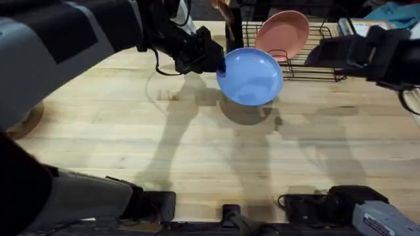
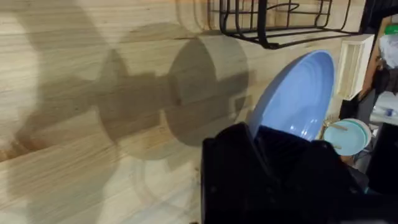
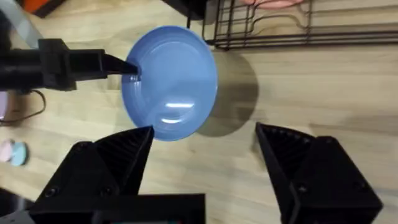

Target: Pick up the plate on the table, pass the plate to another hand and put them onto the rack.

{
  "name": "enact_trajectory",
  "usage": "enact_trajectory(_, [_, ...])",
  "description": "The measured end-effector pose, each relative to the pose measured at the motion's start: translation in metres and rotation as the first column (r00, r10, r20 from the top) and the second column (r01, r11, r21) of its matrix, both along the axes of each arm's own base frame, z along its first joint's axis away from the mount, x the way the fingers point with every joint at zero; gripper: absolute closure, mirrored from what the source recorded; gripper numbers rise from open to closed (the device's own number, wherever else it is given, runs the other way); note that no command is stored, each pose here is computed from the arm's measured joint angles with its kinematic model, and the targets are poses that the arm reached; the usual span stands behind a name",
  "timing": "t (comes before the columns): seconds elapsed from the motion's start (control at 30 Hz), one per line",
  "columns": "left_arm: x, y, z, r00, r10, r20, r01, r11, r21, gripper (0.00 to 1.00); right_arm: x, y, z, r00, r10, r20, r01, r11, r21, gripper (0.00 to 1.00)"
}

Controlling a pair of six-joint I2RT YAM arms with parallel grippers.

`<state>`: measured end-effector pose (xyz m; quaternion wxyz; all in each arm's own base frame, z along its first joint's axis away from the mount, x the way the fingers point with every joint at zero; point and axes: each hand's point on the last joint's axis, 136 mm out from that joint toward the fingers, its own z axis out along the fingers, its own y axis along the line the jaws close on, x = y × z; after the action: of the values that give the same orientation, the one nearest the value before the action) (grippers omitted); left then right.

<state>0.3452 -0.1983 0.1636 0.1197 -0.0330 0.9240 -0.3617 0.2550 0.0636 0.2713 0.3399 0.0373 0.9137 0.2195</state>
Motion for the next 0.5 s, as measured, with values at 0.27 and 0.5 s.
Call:
enact_trajectory(0.27, [0.0, 0.0, 0.0, 1.0, 0.0, 0.0, 0.0, 1.0, 0.0, 0.959, 0.009, 0.007, -0.016, 0.995, -0.001, -0.095, 0.008, 0.998, 0.065, 0.007])
enact_trajectory(0.5, [0.0, 0.0, 0.0, 1.0, 0.0, 0.0, 0.0, 1.0, 0.0, 0.959, 0.013, 0.008, -0.013, 0.997, -0.001, -0.08, 0.007, 0.998, 0.069, 0.007])
